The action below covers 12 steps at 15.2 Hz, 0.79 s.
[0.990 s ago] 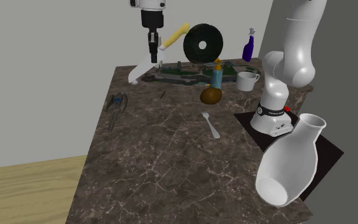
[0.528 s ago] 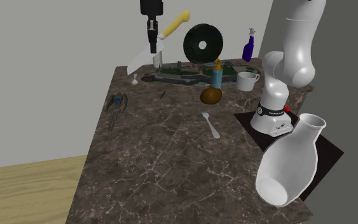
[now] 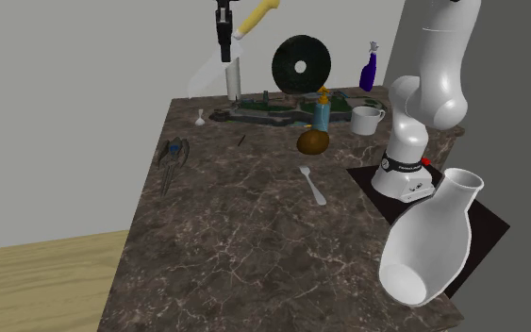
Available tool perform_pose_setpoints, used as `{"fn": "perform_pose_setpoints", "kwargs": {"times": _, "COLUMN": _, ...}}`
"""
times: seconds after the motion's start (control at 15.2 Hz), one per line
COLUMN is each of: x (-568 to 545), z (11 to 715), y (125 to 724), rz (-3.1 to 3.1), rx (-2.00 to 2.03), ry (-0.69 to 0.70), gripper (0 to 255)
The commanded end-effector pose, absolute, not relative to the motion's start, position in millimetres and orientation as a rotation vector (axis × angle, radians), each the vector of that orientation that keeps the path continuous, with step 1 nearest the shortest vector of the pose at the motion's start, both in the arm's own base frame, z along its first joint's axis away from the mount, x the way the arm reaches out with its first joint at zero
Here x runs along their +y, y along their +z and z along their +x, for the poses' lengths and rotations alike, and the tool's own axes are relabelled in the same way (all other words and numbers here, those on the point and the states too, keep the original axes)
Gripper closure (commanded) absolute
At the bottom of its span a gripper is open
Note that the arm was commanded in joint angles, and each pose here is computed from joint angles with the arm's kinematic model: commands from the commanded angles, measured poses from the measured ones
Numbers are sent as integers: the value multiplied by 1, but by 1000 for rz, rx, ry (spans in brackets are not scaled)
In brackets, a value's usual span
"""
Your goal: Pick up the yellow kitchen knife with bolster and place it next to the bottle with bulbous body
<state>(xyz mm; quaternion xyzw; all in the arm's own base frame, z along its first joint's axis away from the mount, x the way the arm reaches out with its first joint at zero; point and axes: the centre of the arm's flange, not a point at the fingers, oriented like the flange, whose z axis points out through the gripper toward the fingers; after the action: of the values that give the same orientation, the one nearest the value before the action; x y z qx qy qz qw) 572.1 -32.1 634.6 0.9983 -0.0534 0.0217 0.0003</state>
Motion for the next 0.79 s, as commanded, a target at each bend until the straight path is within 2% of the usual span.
{"fn": "perform_pose_setpoints", "kwargs": {"times": 0.0, "x": -33, "z": 571, "y": 646, "rz": 3136, "rx": -168, "ry": 68, "gripper": 255}}
{"fn": "perform_pose_setpoints", "kwargs": {"times": 0.73, "x": 58, "z": 494, "y": 654, "rz": 3136, "rx": -168, "ry": 68, "gripper": 255}}
